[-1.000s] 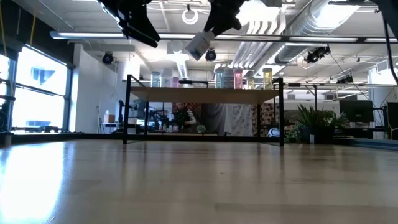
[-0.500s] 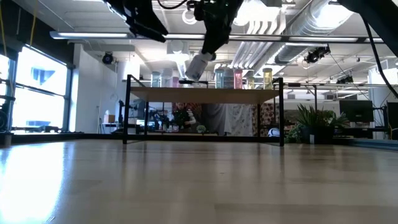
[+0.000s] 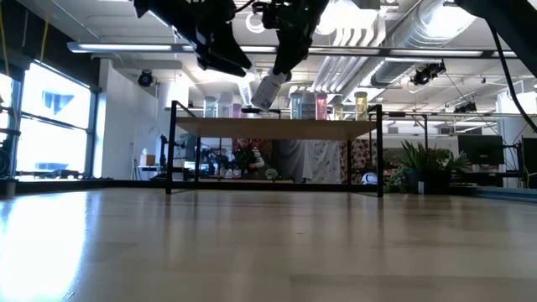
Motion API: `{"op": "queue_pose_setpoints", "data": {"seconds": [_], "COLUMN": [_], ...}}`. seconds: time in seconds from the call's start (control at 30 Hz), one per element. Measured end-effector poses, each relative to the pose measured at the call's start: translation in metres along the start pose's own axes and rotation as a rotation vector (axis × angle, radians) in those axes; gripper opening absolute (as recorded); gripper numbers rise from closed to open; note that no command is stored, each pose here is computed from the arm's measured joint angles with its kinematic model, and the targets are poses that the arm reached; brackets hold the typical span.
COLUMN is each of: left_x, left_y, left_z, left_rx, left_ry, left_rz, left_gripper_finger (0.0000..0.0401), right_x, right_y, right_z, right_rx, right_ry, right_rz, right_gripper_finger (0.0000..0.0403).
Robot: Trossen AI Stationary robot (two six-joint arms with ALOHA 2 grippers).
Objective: Pick and place medicine bottles onto shelf by color
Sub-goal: Put the white pill bottle on the shelf
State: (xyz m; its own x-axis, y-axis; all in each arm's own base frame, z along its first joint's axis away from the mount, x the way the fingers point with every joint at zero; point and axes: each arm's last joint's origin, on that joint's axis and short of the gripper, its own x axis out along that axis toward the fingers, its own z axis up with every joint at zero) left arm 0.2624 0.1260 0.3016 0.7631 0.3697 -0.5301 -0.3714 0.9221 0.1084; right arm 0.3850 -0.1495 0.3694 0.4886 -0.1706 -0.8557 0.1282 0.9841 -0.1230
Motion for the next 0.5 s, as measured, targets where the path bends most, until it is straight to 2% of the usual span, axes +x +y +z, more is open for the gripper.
{"op": "queue_pose_setpoints", "data": {"seconds": [0.17, 0.5], "left_x": [0.013, 0.027], "left_y": [-0.006, -0.006], "left_z": [-0.003, -0.003], "left_rx": [0.025, 0.016], "left_ry": [0.023, 0.009], "left_rz": [-0.007, 0.046], "left_gripper_finger": [0.0284, 0.0284], "right_x": [0.0, 0.0], "right_y": [0.0, 0.001], "right_z": [0.0, 0.0], "right_rx": [0.0, 0.001], "right_ry": [0.0, -0.003], "right_rz": [0.0, 0.018], "right_gripper_finger": [0.0154, 0.0154]}}
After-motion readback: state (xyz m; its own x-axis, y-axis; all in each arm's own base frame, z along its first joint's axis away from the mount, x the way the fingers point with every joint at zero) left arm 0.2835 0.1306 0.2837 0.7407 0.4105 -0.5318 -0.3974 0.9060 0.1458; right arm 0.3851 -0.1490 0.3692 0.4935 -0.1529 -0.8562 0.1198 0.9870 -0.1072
